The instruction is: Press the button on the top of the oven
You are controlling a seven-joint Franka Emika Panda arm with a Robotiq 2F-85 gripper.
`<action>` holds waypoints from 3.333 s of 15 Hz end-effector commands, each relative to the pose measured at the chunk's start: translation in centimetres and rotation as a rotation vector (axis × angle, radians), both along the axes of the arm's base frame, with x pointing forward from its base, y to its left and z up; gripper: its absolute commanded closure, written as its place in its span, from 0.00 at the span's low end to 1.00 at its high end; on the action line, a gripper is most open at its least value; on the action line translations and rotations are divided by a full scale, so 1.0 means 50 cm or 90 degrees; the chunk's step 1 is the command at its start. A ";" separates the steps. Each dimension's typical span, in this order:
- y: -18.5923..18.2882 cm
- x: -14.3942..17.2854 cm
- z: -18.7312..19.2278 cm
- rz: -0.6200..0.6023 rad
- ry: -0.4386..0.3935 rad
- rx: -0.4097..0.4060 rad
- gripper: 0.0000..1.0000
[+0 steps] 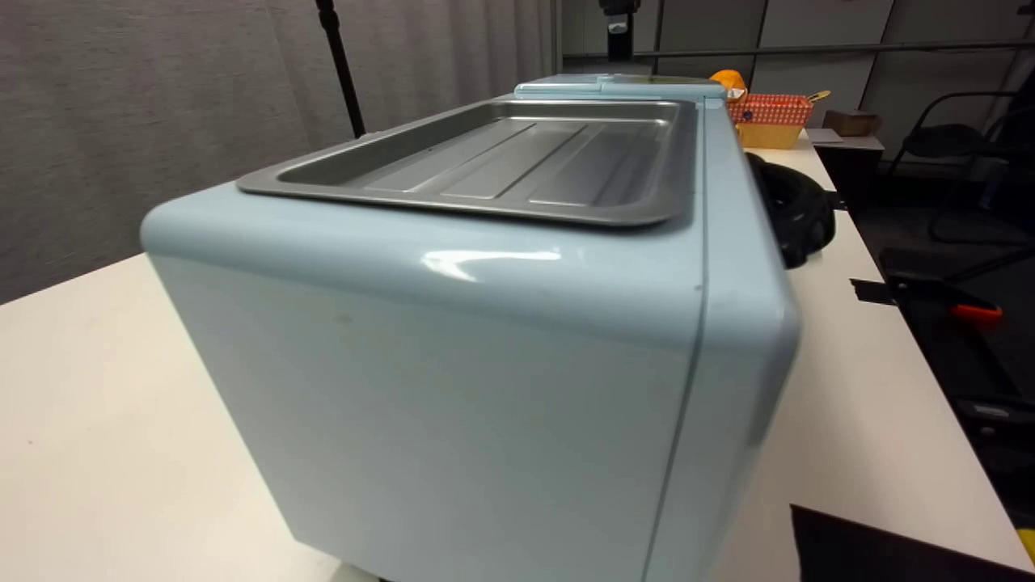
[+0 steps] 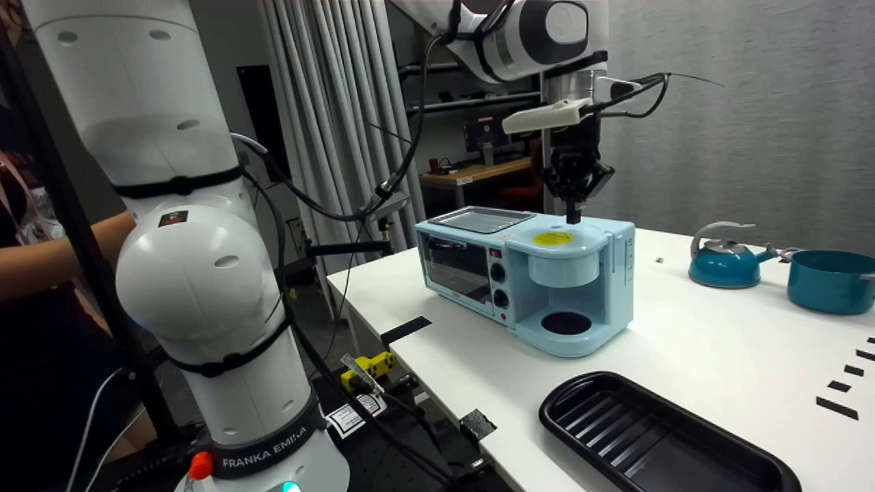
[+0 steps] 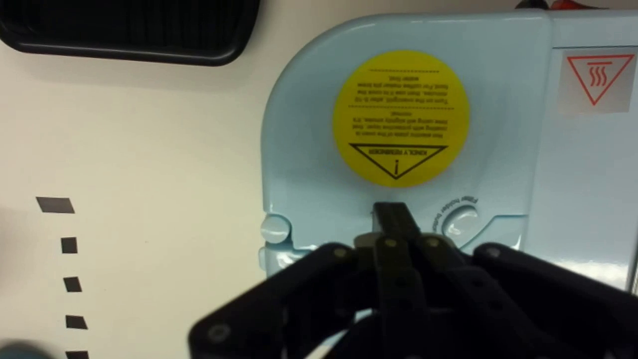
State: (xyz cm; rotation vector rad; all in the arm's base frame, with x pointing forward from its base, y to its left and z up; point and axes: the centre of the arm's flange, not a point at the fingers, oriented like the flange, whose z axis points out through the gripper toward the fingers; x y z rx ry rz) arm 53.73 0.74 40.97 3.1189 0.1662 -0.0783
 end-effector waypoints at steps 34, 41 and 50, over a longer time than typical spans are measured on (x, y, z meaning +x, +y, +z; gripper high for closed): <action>0.028 0.030 -0.166 0.084 0.012 -0.013 1.00; 0.087 -0.022 -0.108 0.088 0.063 -0.028 1.00; 0.137 -0.109 0.012 0.067 0.055 -0.041 1.00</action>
